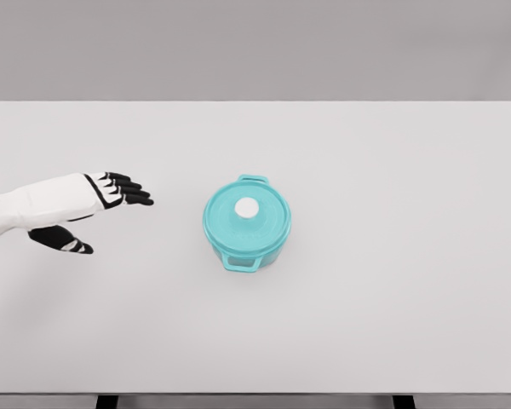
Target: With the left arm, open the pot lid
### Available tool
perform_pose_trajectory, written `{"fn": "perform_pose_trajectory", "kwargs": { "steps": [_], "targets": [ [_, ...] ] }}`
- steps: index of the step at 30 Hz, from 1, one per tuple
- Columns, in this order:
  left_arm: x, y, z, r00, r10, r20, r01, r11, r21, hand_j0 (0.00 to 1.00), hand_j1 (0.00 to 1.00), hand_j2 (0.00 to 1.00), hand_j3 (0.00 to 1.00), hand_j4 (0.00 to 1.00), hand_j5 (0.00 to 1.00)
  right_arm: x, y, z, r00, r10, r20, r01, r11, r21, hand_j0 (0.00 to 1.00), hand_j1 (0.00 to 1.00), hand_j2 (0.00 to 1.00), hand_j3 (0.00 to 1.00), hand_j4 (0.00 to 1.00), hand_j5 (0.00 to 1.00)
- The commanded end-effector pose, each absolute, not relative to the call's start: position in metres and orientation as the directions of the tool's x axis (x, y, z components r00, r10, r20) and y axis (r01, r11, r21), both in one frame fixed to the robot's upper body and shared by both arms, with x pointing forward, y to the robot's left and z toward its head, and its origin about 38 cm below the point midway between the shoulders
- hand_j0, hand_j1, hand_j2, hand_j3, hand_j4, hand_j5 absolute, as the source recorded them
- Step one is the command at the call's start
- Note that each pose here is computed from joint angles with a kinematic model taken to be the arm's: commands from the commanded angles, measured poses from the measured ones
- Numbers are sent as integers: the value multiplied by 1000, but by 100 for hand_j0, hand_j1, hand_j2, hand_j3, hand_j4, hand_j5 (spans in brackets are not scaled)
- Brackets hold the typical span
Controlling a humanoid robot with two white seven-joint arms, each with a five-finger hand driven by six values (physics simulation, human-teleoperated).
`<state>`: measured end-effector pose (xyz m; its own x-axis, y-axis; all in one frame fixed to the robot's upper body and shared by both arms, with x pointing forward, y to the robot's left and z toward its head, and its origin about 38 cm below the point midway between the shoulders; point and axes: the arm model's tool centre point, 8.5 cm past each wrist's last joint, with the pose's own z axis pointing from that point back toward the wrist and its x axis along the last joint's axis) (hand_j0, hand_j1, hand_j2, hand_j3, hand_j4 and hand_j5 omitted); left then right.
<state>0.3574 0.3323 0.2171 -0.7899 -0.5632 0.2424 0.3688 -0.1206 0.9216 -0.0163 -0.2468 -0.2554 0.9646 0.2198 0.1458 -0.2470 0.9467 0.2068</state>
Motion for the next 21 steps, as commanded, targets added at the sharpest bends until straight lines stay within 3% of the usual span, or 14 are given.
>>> {"fn": "perform_pose_trajectory", "kwargs": {
  "steps": [1, 4, 5, 7, 13, 17, 21],
  "targets": [
    [356, 329, 219, -795, -554, 247, 368, -118, 922, 100, 100, 100, 100, 100, 100, -16, -246, -255, 963, 228, 144, -255, 942, 217, 100, 100, 100, 100, 100, 100],
    [373, 307, 253, -845, -504, 177, 268, -112, 957, 100, 100, 100, 100, 100, 100, -20, -247, -255, 966, 219, 139, -245, 946, 211, 100, 100, 100, 100, 100, 100],
    [382, 278, 262, -883, -438, 167, 239, -114, 964, 100, 100, 100, 100, 100, 100, -19, -247, -255, 966, 217, 141, -243, 947, 209, 100, 100, 100, 100, 100, 100],
    [383, 226, 246, -924, -309, 223, 281, -159, 946, 100, 100, 100, 100, 100, 100, -19, -247, -255, 966, 217, 141, -244, 947, 210, 100, 100, 100, 100, 100, 100],
    [388, 173, 265, -952, -171, 253, 276, -123, 953, 100, 100, 100, 100, 100, 100, -19, -247, -255, 966, 216, 141, -242, 947, 210, 100, 100, 100, 100, 100, 100],
    [413, 146, 245, -941, -180, 287, 314, -145, 938, 100, 100, 100, 100, 100, 100, -19, -247, -255, 966, 216, 141, -242, 948, 209, 100, 100, 100, 100, 100, 100],
    [416, 143, 249, -955, -175, 238, 281, -291, 914, 100, 100, 100, 100, 100, 100, -19, -247, -255, 966, 216, 141, -242, 948, 209, 100, 100, 100, 100, 100, 100]
  ]
}}
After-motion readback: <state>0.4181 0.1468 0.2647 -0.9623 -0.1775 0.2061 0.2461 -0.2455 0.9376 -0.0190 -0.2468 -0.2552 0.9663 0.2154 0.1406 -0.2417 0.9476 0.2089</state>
